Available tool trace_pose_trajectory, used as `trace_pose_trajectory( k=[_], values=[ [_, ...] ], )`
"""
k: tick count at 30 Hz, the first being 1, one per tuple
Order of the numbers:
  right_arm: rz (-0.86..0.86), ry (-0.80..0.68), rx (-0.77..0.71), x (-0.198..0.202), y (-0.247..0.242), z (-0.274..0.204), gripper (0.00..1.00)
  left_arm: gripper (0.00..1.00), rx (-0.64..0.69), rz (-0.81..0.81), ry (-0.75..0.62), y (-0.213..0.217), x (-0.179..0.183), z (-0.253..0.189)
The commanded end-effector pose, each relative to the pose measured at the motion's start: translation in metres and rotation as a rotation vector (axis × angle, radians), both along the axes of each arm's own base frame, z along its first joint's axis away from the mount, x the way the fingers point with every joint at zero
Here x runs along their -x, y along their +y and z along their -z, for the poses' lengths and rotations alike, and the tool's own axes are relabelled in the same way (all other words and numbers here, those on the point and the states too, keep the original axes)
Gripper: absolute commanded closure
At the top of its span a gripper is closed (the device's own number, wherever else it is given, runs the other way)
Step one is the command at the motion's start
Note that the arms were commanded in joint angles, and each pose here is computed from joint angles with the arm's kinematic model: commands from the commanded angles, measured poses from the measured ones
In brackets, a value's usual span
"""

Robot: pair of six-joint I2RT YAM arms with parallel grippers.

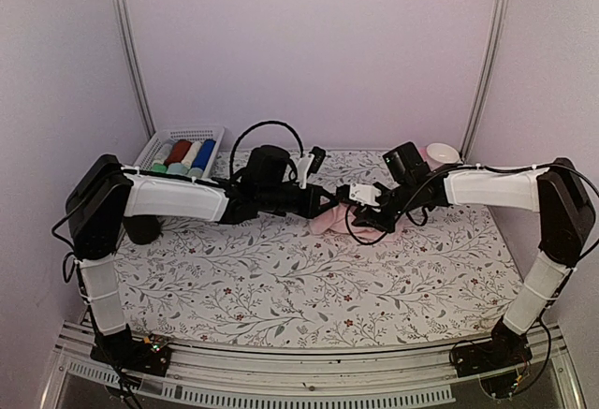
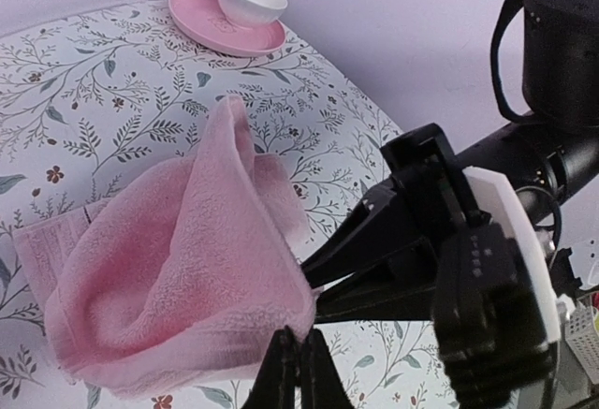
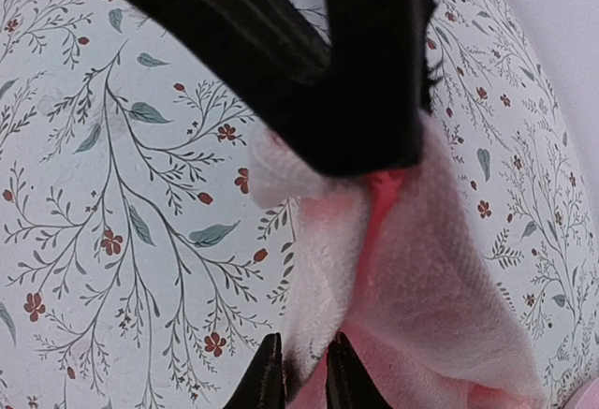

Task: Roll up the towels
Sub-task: Pick up the towel from the center of the board.

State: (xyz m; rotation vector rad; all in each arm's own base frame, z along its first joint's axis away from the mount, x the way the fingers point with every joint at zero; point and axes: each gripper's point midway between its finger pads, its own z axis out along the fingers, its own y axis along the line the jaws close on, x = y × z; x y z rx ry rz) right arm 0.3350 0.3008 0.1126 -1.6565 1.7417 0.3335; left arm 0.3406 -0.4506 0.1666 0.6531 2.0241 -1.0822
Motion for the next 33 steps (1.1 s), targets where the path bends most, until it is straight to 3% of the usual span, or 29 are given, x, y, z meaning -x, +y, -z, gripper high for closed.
trace_pose_trajectory(
  k=[1,8,16,22,30,33],
  values=[
    [0.032,-0.015,-0.022,-0.010,0.007,-0.006,0.95,1.00,0.051,0.012,-0.028,0.001,0.000,-0.019],
    [0.104,-0.151,-0.007,-0.024,-0.014,-0.044,0.98,1.00,0.043,-0.021,-0.069,0.015,-0.006,-0.035],
    [0.279,-0.267,-0.115,-0.050,-0.091,-0.114,0.98,1.00,0.059,-0.124,-0.176,0.056,-0.012,-0.084],
    [0.285,-0.280,-0.104,-0.051,-0.094,-0.116,0.98,1.00,0.035,-0.129,-0.154,0.065,-0.002,-0.078],
    [0.193,-0.286,-0.012,-0.028,-0.104,-0.107,0.97,1.00,-0.126,-0.383,-0.303,0.142,0.004,-0.097],
    [0.097,-0.233,0.023,-0.012,-0.100,-0.087,0.97,1.00,-0.201,-0.362,-0.287,0.149,0.011,-0.079]
  ],
)
